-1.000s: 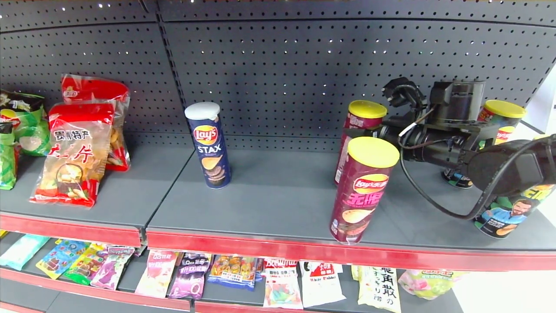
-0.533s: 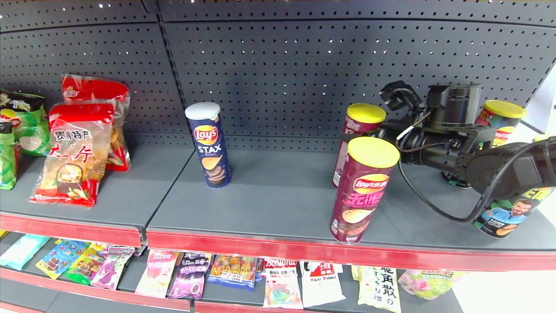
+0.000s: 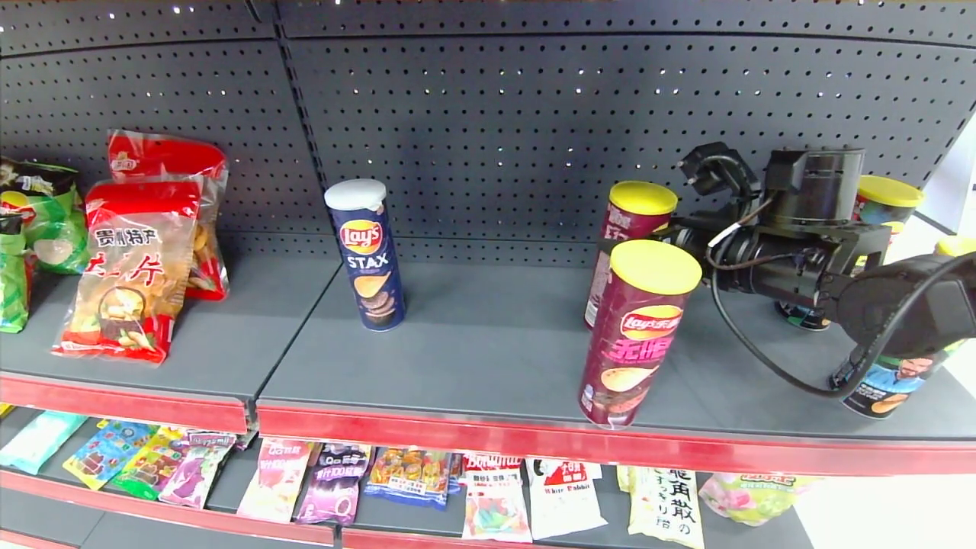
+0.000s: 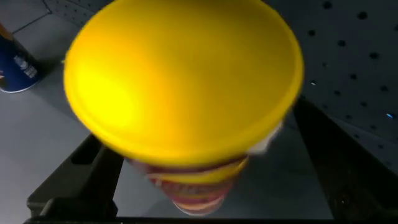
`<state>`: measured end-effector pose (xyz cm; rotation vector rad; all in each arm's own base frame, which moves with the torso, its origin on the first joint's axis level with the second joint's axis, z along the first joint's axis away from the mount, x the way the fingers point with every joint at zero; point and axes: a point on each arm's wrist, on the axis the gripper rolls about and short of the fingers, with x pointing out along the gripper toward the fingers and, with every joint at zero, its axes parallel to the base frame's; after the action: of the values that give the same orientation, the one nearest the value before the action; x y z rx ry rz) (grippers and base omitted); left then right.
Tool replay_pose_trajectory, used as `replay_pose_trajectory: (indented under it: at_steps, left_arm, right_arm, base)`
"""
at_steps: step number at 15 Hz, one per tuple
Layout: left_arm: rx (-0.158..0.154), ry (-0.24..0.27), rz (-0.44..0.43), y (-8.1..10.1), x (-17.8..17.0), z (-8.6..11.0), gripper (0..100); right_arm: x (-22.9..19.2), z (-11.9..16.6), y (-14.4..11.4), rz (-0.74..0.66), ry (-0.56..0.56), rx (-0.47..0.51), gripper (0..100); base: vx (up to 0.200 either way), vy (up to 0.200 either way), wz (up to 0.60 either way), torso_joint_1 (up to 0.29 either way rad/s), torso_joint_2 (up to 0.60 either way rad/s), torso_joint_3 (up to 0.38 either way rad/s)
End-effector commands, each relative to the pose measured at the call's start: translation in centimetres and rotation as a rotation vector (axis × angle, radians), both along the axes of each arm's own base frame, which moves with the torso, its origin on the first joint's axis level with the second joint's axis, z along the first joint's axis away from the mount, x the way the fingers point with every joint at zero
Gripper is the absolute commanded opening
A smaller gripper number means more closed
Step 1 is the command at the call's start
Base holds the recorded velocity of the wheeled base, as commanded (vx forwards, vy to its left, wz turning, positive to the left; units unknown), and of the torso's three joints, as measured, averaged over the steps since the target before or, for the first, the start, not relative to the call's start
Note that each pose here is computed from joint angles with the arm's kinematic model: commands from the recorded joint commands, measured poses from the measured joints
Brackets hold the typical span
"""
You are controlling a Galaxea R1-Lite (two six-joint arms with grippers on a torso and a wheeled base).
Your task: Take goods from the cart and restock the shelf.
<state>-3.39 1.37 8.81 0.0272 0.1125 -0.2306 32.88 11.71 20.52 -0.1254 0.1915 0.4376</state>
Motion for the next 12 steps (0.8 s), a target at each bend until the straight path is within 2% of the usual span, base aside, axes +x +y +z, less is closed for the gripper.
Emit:
replay_pose_trajectory:
  at_steps: [1, 5, 12]
  left_arm:
    - [0.001, 0.003, -0.003, 0.0, 0.0, 0.0, 100]
    - [0.002, 0.009, -0.006, 0.0, 0.1, 0.0, 100]
    - [0.003, 0.012, -0.01, 0.0, 0.1, 0.0, 100]
  right_arm:
    - [-1.2, 0.7, -0.5, -0.01, -0.009, 0.009, 100]
    - [-2.6, 0.7, -1.8, -0.071, -0.001, 0.003, 100]
    - [-5.4, 0.9, -3.0, -0.081, 0.004, 0.003, 100]
  base:
    - [0.0, 0.0, 0.0, 0.0, 0.0, 0.0]
    - [0.0, 0.0, 0.0, 0.0, 0.0, 0.0]
    - [0.0, 0.0, 0.0, 0.0, 0.0, 0.0]
